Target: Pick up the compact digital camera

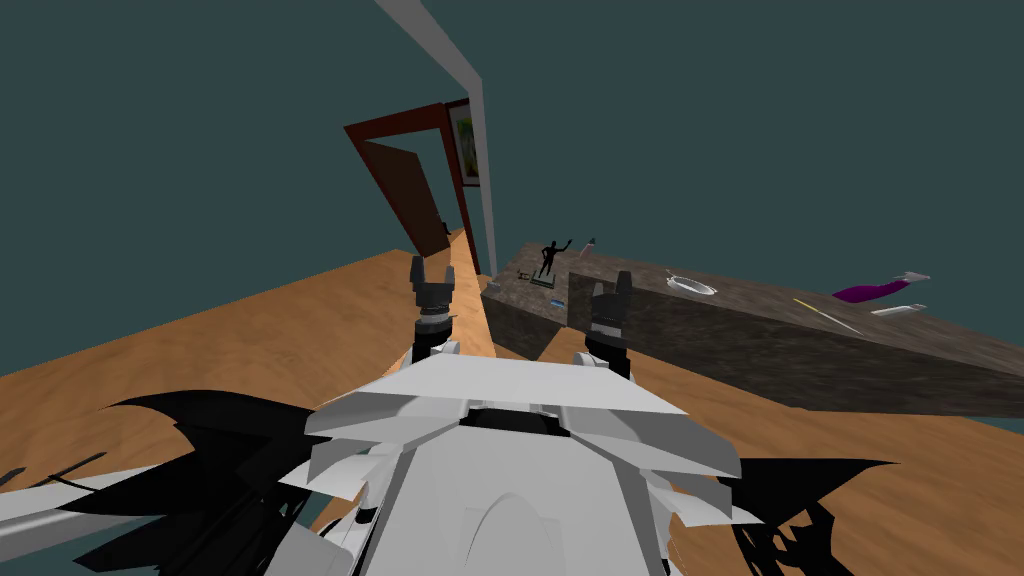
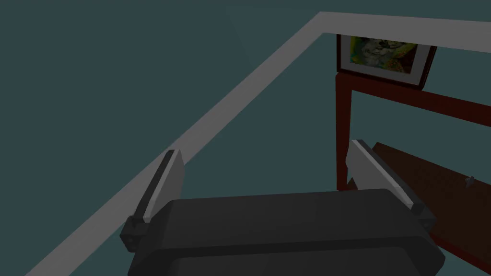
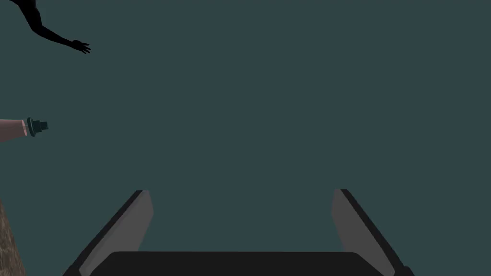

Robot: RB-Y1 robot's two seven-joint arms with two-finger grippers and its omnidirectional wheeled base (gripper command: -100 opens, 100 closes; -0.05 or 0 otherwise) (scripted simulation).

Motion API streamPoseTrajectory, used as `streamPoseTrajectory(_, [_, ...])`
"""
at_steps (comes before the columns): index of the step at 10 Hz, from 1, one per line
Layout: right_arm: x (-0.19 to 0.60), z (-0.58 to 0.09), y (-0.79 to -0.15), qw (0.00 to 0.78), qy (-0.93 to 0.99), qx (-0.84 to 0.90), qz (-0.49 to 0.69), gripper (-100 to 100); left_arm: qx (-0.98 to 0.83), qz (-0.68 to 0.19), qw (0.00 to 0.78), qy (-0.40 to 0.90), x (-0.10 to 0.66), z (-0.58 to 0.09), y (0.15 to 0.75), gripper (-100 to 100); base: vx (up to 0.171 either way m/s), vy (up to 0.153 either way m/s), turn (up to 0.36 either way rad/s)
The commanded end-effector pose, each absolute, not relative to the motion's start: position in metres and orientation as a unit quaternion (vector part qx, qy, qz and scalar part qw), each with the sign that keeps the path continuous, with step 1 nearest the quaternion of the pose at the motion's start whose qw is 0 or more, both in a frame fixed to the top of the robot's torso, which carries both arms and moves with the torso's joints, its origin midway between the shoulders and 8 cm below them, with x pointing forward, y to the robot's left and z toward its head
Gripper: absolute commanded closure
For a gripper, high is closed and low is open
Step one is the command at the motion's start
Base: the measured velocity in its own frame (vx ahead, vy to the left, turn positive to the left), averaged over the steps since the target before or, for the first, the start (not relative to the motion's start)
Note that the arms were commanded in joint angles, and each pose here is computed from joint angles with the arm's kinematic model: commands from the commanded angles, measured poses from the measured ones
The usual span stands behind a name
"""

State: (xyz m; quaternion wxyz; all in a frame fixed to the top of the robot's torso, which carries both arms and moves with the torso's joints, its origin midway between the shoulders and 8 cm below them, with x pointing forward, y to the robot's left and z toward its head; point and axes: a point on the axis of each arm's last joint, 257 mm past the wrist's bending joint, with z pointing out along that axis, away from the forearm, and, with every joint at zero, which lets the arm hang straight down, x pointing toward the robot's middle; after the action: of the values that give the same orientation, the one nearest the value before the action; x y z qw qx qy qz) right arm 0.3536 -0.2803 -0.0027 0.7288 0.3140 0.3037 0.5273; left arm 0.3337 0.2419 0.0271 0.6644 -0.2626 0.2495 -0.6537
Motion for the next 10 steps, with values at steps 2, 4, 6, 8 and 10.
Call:
streamPoseTrajectory(2, [0.354, -0.003, -0.28, 0.729, 0.304, 0.314, 0.527, 0, -0.263, -0.645, 0.657, 0.289, 0.347, 0.014, 0.239, -100, 0.01, 0.048, -0.009])
streamPoseTrajectory(4, [0.354, -0.003, -0.28, 0.729, 0.304, 0.314, 0.527, 0, -0.269, -0.631, 0.65, 0.327, 0.364, -0.002, 0.241, -100, 0.025, 0.101, -0.02])
streamPoseTrajectory(6, [0.354, -0.003, -0.28, 0.729, 0.304, 0.314, 0.527, 0, -0.28, -0.618, 0.645, 0.35, 0.376, -0.015, 0.244, -100, 0.008, 0.086, -0.015])
streamPoseTrajectory(8, [0.354, -0.003, -0.28, 0.729, 0.304, 0.314, 0.527, 0, -0.289, -0.606, 0.642, 0.371, 0.387, -0.025, 0.248, -100, 0.014, 0.063, -0.015])
streamPoseTrajectory(10, [0.354, -0.003, -0.28, 0.729, 0.304, 0.314, 0.527, 0, -0.301, -0.592, 0.638, 0.391, 0.4, -0.037, 0.253, -100, 0.016, 0.077, -0.018])
